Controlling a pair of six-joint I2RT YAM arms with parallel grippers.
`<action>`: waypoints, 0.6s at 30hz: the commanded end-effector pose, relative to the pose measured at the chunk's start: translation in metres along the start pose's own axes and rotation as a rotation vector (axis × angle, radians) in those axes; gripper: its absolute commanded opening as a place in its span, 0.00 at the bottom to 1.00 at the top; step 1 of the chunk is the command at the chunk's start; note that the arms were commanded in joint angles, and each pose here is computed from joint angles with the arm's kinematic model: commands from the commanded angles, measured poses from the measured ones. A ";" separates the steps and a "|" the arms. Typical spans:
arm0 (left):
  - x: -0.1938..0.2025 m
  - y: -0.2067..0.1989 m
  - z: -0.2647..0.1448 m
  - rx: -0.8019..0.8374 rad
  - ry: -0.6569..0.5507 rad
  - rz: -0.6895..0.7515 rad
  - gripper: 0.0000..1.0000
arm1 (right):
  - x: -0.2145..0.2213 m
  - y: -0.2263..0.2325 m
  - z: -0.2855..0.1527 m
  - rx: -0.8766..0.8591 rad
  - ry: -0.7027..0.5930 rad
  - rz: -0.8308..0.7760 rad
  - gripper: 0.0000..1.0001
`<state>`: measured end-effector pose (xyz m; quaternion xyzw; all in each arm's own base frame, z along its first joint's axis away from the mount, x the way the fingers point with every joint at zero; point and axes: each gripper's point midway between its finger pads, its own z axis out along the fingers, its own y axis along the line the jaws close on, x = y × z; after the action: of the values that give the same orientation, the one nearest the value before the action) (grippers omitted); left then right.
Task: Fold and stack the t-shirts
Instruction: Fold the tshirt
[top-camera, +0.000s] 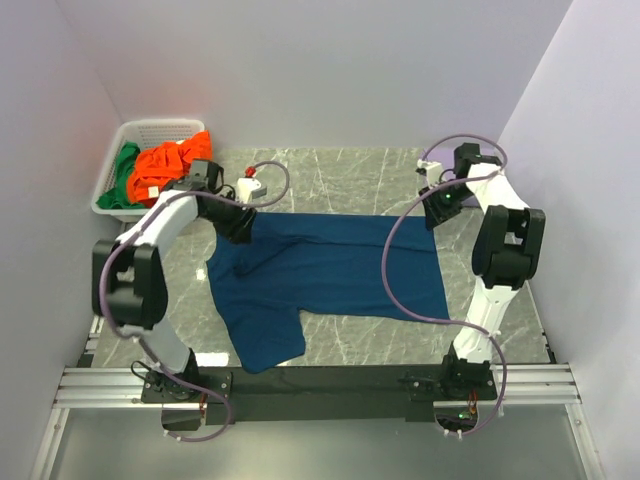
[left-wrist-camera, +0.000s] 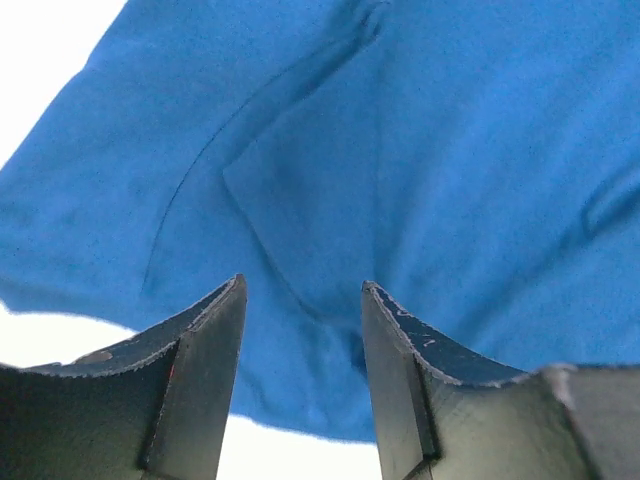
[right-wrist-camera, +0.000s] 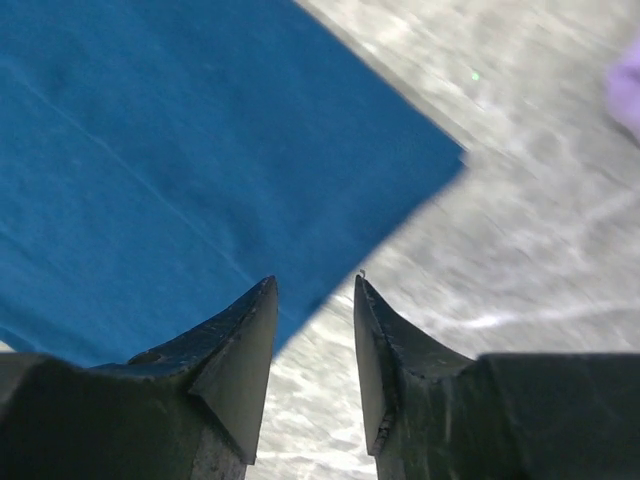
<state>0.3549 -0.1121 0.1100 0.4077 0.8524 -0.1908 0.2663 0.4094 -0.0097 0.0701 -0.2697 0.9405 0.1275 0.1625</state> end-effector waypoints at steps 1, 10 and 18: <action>-0.025 0.007 0.018 0.018 -0.052 -0.070 0.55 | -0.003 0.008 0.011 -0.027 0.020 0.030 0.43; -0.016 0.010 0.063 0.078 0.018 -0.198 0.56 | 0.018 0.009 0.033 -0.045 0.108 0.066 0.39; -0.009 -0.002 0.083 0.069 0.064 -0.194 0.55 | 0.018 0.011 0.033 -0.052 0.101 0.065 0.38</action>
<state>0.3758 -0.1508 0.0426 0.3319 0.8949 -0.2353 0.1833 0.3968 0.0015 0.0285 -0.2515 0.9522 0.1427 0.0985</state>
